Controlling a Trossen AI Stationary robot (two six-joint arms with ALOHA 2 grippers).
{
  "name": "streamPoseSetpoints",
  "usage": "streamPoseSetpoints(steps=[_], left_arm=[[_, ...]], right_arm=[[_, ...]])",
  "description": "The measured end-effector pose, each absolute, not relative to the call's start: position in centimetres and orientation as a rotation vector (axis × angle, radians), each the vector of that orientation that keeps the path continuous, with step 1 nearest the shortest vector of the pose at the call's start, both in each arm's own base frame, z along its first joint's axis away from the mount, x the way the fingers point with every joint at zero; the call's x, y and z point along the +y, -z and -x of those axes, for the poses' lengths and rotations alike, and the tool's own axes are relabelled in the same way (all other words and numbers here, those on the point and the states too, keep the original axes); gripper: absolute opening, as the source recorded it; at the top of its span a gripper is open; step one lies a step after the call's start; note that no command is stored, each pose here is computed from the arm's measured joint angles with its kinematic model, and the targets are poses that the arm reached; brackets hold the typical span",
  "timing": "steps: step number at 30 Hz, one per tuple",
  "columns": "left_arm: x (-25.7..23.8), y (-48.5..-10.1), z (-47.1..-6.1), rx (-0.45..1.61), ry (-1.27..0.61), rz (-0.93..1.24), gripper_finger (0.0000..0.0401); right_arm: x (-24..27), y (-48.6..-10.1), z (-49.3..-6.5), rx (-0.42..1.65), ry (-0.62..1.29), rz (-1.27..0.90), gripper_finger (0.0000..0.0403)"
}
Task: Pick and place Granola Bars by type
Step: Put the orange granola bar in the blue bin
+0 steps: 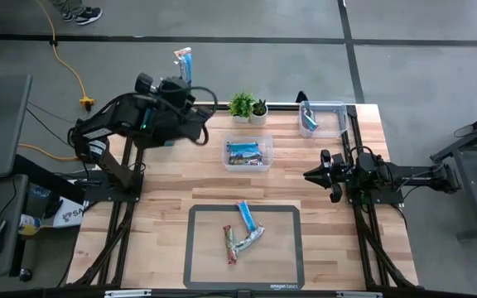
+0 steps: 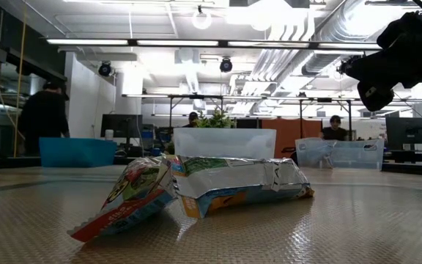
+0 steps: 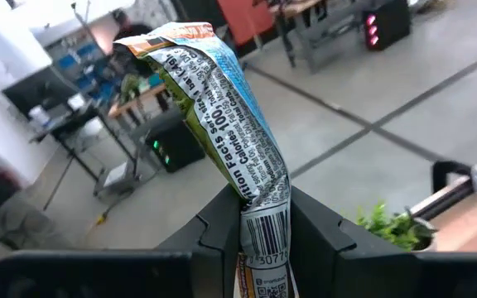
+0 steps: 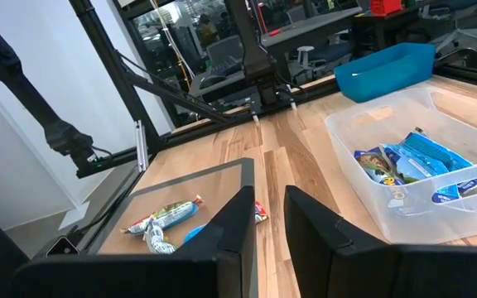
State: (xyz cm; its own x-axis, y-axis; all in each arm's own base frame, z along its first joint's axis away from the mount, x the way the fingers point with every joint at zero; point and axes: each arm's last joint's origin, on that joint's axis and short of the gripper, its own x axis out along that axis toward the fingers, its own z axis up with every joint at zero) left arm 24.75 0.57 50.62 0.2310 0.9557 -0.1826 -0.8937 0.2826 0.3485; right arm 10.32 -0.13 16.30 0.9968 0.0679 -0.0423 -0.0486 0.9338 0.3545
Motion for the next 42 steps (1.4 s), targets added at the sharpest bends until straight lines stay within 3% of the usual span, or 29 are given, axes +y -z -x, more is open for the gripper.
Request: streamPoseSetpoints(steps=[11, 24, 30, 42], left_arm=[[9.0, -50.5, -22.9, 0.579, -1.442, -0.071, 0.0078], [18.8, -48.7, -17.6, 0.758, -1.407, 0.379, 0.0078], [21.7, -45.1, -15.8, 0.913, -1.337, 0.568, 0.0078], [23.4, -33.8, -14.1, 1.306, -1.238, 0.800, 0.0078]], right_arm=[[-0.1, -16.3, -10.3, 0.054, -0.060, -0.361, 0.0047], [-0.1, -16.3, -10.3, 0.054, -0.060, -0.361, 0.0047], [-0.1, -16.3, -10.3, 0.054, -0.060, -0.361, 0.0052], [-0.1, -16.3, -10.3, 0.054, -0.059, -0.361, 0.0047]])
